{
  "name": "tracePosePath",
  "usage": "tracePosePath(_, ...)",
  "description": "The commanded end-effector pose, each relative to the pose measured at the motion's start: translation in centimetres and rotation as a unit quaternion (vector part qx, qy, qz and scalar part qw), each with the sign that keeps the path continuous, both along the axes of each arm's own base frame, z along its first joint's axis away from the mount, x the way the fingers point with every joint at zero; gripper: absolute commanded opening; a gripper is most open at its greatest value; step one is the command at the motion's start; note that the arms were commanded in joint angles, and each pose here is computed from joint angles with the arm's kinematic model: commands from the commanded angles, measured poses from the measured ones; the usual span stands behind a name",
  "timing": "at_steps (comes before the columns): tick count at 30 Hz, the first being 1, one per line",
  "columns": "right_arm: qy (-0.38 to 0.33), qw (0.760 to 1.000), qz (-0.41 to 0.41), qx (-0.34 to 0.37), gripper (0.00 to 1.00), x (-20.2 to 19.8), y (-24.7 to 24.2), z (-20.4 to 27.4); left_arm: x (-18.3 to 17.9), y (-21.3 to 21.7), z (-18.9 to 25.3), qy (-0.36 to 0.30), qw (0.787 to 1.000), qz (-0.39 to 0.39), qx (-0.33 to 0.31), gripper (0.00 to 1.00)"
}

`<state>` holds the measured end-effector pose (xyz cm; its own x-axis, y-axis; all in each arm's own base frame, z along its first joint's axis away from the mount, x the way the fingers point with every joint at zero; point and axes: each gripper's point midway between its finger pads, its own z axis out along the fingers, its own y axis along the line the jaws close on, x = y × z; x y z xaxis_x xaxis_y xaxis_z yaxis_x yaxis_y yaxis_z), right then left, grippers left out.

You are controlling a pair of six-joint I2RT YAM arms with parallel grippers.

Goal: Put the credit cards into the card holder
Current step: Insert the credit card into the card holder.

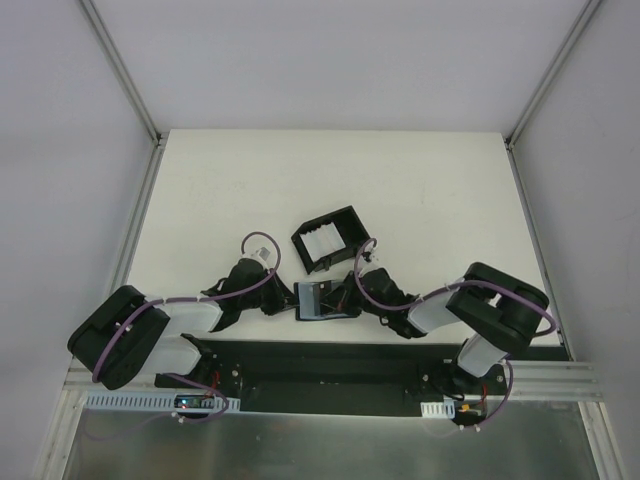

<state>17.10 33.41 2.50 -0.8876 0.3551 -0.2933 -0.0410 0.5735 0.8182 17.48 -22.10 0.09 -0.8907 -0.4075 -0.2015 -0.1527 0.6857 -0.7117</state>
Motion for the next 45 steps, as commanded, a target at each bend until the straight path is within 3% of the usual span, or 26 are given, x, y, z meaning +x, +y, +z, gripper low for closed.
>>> tracePosePath(1, 0.017, 0.999, 0.019, -0.033, 0.10, -1.8, -0.8, -1.9, -5.1, 5.5, -6.2, 0.094, 0.985, -0.009, 0.144, 0.00)
tracePosePath(3, 0.007, 0.998, 0.013, -0.054, 0.16, -1.3, -1.6, -1.7, -5.2, 5.6, -6.2, 0.093, 0.985, -0.008, 0.144, 0.00)
tracePosePath(9, -0.030, 0.983, 0.008, -0.183, 0.54, 0.0, -4.7, -1.3, -5.3, 5.7, -6.2, 0.093, 0.985, -0.008, 0.144, 0.00)
tracePosePath(12, -0.050, 0.977, 0.007, -0.205, 0.56, 0.8, -5.1, -0.6, -5.3, 5.6, -6.2, 0.094, 0.985, -0.009, 0.144, 0.00)
tracePosePath(26, -0.047, 0.978, 0.083, -0.187, 0.53, -0.2, -0.9, -0.1, -5.1, 5.4, -6.1, 0.092, 0.986, -0.012, 0.142, 0.00)
tracePosePath(33, -0.070, 0.981, 0.101, -0.150, 0.48, -0.8, 1.3, 2.8, -5.0, 5.3, -6.0, 0.091, 0.986, -0.012, 0.140, 0.00)
tracePosePath(45, -0.078, 0.978, 0.150, -0.125, 0.51, -1.3, 3.9, 3.4, -4.9, 5.2, -5.8, 0.085, 0.987, -0.016, 0.138, 0.00)
